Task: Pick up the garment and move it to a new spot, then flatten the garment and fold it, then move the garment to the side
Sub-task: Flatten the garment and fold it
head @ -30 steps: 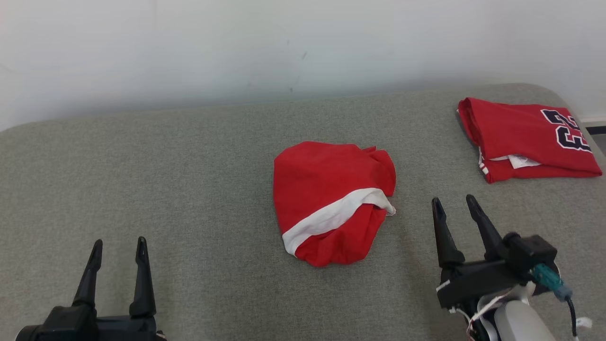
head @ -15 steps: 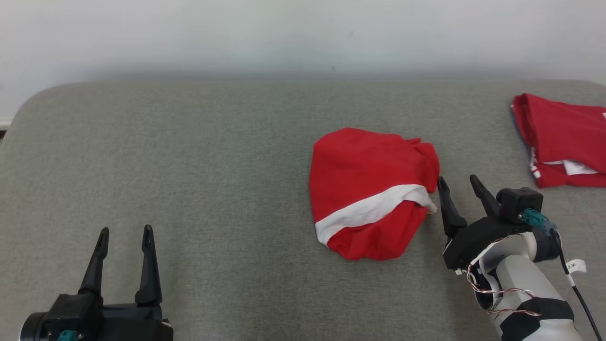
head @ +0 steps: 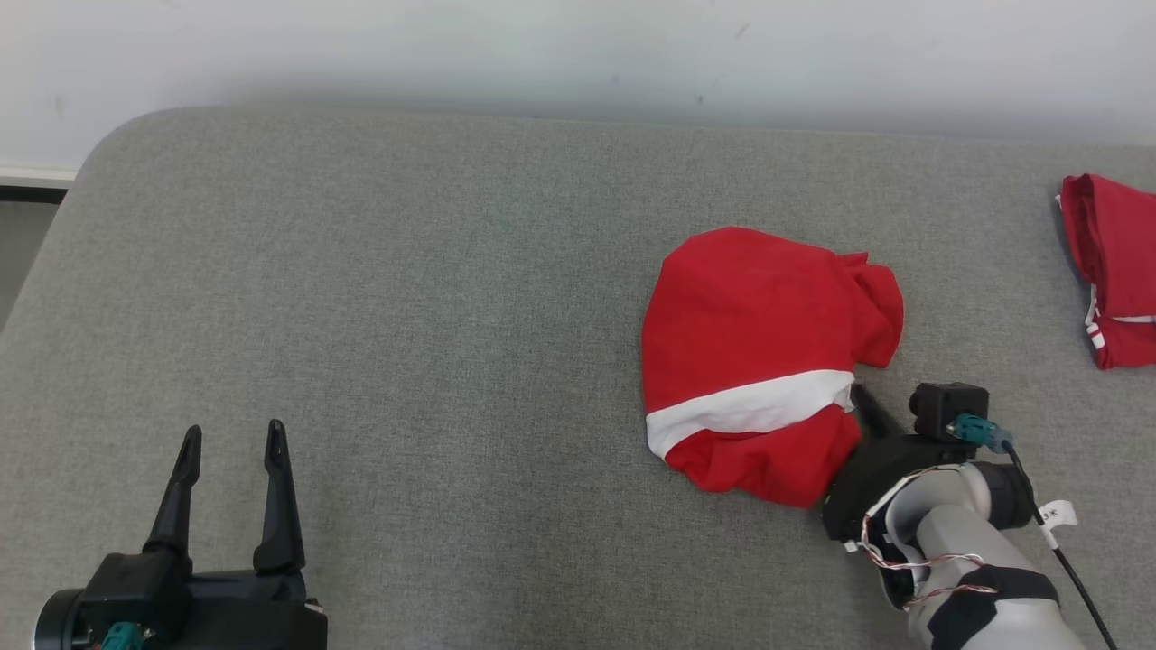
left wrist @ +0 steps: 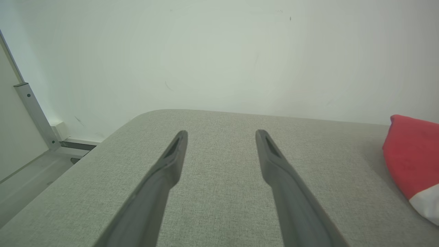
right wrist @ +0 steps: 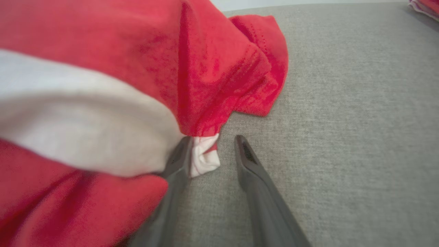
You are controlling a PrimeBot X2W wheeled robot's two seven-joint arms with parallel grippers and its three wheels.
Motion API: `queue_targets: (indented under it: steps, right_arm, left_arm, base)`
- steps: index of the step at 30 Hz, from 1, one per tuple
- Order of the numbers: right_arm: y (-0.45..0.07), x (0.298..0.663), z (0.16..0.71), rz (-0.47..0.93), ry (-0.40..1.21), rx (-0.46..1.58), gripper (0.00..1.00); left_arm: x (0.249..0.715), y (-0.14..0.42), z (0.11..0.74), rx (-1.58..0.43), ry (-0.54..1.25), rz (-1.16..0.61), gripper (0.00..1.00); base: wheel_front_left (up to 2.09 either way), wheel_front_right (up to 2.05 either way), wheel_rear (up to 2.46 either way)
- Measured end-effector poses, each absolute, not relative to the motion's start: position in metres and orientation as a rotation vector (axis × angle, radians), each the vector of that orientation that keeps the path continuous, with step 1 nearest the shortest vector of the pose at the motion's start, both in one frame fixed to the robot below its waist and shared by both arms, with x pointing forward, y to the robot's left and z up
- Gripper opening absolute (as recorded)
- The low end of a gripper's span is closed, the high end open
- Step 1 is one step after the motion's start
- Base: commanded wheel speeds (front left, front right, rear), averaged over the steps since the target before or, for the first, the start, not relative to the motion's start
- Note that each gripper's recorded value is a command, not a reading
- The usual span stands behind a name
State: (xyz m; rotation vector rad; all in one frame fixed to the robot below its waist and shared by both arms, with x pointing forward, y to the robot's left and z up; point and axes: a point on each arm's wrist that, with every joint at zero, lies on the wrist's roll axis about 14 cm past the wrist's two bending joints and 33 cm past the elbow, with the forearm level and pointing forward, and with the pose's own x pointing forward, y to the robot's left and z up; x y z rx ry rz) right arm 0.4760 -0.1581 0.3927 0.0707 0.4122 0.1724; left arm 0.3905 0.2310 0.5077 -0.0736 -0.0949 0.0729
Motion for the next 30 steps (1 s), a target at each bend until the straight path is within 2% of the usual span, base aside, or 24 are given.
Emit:
queue_targets:
  steps: [8, 17, 26, 30]
  right_arm:
    - [-0.162, 0.476, 0.407, 0.161, 0.359, 0.094, 0.0]
    - [-0.196, 0.473, 0.474, 0.125, 0.12, 0.102, 0.0]
    - [-0.26, 0.416, 0.508, -0.011, -0.033, 0.081, 0.0]
    - [-0.293, 0.382, 0.51, -0.11, -0.034, 0.074, 0.0]
  left_arm:
    - [0.39, 0.23, 0.513, -0.08, -0.112, 0.074, 1.0]
    - [0.382, 0.225, 0.513, -0.093, -0.114, 0.068, 1.0]
    - [0.384, 0.204, 0.516, -0.106, -0.121, 0.015, 1.0]
    - [0.387, 0.194, 0.518, -0.113, -0.127, -0.012, 1.0]
  base:
    - [0.0, 0.0, 0.0]
    - [0.0, 0.0, 0.0]
    - [0.0, 0.0, 0.0]
    - [0.0, 0.0, 0.0]
